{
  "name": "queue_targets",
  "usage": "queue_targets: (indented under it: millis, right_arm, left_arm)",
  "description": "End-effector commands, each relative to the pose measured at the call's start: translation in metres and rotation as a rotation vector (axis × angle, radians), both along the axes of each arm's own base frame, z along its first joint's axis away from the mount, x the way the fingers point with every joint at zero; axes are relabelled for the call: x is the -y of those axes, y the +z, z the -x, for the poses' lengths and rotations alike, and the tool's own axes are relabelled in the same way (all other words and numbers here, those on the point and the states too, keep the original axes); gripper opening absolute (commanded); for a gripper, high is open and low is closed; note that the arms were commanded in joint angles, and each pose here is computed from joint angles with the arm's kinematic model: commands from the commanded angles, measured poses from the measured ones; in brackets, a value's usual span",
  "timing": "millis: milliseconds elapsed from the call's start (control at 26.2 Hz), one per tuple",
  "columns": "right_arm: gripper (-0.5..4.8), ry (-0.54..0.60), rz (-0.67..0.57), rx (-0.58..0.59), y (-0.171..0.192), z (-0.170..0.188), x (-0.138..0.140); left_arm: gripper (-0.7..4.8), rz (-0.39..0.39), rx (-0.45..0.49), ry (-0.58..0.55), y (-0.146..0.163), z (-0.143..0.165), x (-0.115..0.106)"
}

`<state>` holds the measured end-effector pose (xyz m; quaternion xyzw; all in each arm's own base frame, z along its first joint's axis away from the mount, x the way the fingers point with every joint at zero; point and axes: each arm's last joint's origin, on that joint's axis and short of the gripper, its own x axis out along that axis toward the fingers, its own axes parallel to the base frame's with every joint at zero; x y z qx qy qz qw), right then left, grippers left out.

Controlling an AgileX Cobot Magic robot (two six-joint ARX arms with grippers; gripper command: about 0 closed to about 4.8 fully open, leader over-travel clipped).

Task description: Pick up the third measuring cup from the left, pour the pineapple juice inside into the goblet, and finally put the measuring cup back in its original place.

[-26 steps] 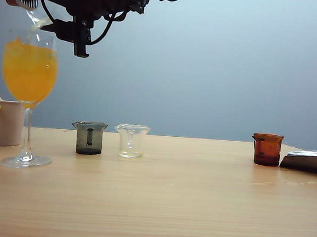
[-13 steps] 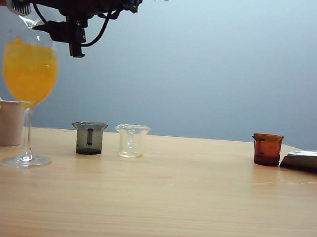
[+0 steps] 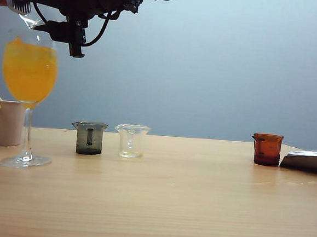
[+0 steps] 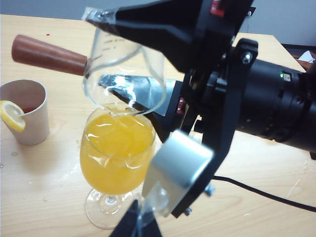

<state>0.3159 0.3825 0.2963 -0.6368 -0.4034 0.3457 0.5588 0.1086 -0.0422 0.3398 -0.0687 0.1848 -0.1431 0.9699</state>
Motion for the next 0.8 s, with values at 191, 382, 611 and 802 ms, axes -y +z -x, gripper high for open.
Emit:
queue_targets:
  millis: [191, 382, 611, 802]
  right_arm:
    - [-0.01, -0.088, -0.379, -0.443, 0.020, -0.030, 0.032]
    - [-0.01, -0.109, -0.587, -0.692, 0.035, -0.048, 0.061]
    - [-0.02, -0.146, -0.745, -0.794, 0.053, -0.066, 0.097]
    - [-0.02, -0.205, -0.883, -0.874, 0.057, -0.081, 0.122]
  left_arm:
    - [-0.05, 0.007, 0.012, -0.007, 0.002, 0.001, 0.000]
    - [-0.05, 0.007, 0.014, -0.007, 0.003, 0.001, 0.000]
    - [-0.05, 0.010, 0.020, -0.007, 0.005, 0.002, 0.000]
    - [-0.05, 0.011, 0.023, -0.007, 0.006, 0.002, -0.001]
